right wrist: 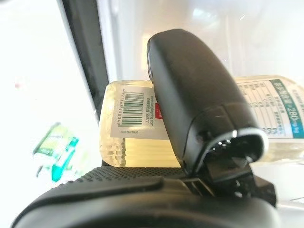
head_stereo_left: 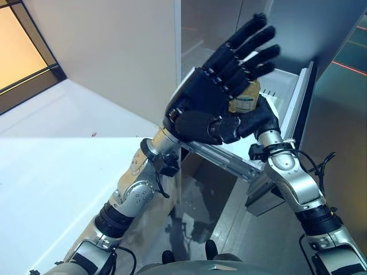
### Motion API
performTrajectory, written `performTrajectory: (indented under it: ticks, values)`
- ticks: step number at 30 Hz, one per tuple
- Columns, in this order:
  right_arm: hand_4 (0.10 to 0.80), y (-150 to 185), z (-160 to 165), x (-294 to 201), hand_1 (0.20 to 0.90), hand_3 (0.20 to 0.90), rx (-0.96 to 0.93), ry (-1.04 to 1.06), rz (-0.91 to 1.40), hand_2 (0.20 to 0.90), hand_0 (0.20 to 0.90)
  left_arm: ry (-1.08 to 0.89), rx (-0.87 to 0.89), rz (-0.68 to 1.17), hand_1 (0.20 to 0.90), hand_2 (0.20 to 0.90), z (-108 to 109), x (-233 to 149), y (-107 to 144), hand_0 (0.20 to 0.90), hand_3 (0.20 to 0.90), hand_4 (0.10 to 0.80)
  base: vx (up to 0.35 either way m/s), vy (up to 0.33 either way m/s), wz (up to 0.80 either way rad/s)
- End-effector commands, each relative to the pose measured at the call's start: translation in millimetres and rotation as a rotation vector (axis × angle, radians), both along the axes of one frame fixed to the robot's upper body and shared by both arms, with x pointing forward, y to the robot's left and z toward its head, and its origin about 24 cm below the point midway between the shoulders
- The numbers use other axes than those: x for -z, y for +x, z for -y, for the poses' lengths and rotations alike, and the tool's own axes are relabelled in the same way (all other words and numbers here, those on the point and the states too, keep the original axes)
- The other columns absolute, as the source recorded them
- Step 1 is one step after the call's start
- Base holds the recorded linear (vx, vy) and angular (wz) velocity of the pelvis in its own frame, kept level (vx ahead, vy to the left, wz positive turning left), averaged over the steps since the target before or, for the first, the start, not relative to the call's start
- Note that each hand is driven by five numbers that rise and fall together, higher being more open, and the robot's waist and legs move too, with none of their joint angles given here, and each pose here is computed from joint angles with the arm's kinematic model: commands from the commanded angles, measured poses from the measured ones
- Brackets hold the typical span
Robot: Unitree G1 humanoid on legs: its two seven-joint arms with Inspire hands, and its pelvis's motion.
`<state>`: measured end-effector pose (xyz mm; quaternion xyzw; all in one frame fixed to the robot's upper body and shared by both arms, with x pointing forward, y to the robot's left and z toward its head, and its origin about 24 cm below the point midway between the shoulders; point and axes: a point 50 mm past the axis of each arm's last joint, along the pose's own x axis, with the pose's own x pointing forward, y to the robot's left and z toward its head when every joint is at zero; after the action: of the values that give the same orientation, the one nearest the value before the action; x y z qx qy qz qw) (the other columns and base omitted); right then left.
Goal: Put drinks into fridge and close the fridge
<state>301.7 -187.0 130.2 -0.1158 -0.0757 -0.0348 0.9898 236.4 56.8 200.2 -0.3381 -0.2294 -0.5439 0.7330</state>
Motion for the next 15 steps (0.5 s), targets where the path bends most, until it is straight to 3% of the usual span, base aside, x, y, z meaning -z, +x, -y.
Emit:
performTrajectory:
  ticks: [1, 7, 8, 15]
  values:
    - [0.100, 8.1, 5.2, -125.1, 0.300, 0.200, 0.081, 0.015, 0.621, 0.300, 0.300, -0.141, 0.297, 0.017, 0.900, 0.900, 17.4, -19.1, -17.2, 0.900, 0.900, 0.800, 0.040, -0.056, 0.18]
    - [0.100, 26.4, 26.9, -128.0, 0.300, 0.200, 0.172, 0.021, 0.573, 0.300, 0.300, -0.116, 0.418, -0.063, 0.900, 0.900, 17.4, -1.0, -21.5, 0.900, 0.900, 0.800, 0.029, -0.046, 0.21]
    - [0.100, 37.7, 47.7, -127.2, 0.300, 0.200, 0.247, 0.012, 0.530, 0.300, 0.300, -0.105, 0.478, -0.117, 0.900, 0.900, 13.0, 10.1, -24.5, 0.900, 0.900, 0.800, 0.031, -0.038, 0.29]
    - [0.100, 56.3, 90.3, -116.6, 0.300, 0.200, 0.382, -0.143, 0.370, 0.300, 0.300, -0.015, 0.617, -0.257, 0.900, 0.900, 12.6, 40.8, -33.2, 0.900, 0.900, 0.800, 0.035, -0.022, 0.41]
